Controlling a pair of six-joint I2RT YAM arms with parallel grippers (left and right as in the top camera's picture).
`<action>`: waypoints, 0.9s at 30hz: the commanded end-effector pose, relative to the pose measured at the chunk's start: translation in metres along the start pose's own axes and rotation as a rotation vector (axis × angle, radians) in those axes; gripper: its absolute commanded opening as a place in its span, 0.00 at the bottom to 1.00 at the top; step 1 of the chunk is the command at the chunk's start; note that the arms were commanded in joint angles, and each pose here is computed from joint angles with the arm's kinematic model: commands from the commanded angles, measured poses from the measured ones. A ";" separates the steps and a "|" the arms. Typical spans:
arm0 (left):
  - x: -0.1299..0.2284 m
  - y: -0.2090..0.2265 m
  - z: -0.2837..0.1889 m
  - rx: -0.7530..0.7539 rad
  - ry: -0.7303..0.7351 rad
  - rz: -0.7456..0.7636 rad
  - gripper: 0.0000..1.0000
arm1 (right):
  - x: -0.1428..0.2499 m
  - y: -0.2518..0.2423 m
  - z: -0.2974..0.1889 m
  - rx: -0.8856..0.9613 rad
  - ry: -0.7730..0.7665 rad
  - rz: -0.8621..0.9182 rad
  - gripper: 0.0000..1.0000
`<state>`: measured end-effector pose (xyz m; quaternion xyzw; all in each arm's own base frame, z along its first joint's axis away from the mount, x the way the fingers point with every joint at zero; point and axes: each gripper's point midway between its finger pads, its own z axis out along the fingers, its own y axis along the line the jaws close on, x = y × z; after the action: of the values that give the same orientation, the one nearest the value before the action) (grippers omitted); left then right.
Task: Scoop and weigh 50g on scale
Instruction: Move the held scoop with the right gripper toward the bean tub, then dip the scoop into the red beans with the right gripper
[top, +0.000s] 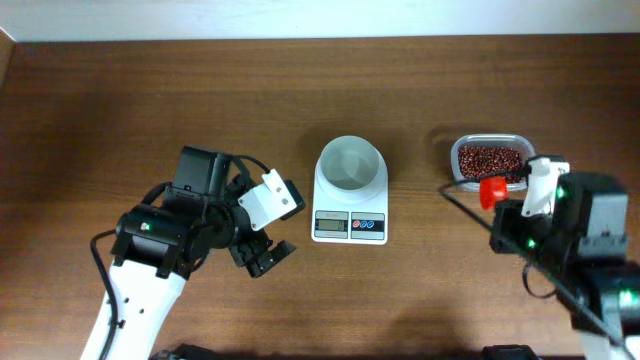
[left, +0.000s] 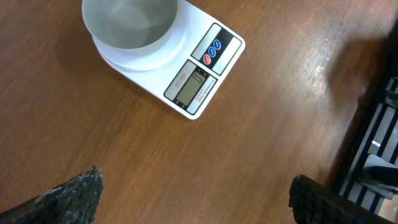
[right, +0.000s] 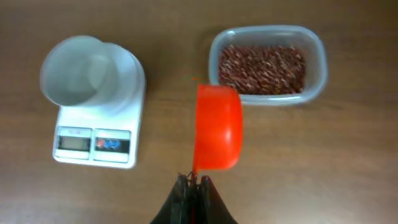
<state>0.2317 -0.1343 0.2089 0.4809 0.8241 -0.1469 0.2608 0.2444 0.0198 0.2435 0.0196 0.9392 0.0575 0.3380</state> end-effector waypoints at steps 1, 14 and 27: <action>0.003 0.000 0.001 0.002 0.007 0.011 0.99 | -0.022 -0.021 0.006 0.127 0.049 -0.035 0.04; 0.003 0.000 0.001 0.002 0.007 0.011 0.99 | -0.042 -0.038 0.101 0.204 0.214 -0.036 0.04; 0.003 0.000 0.001 0.002 0.007 0.010 0.99 | -0.066 0.001 0.074 -0.009 0.068 -0.025 0.04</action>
<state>0.2317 -0.1343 0.2089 0.4809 0.8241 -0.1469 0.2608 0.3461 0.0143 0.2016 0.0106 0.9622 0.0263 0.2709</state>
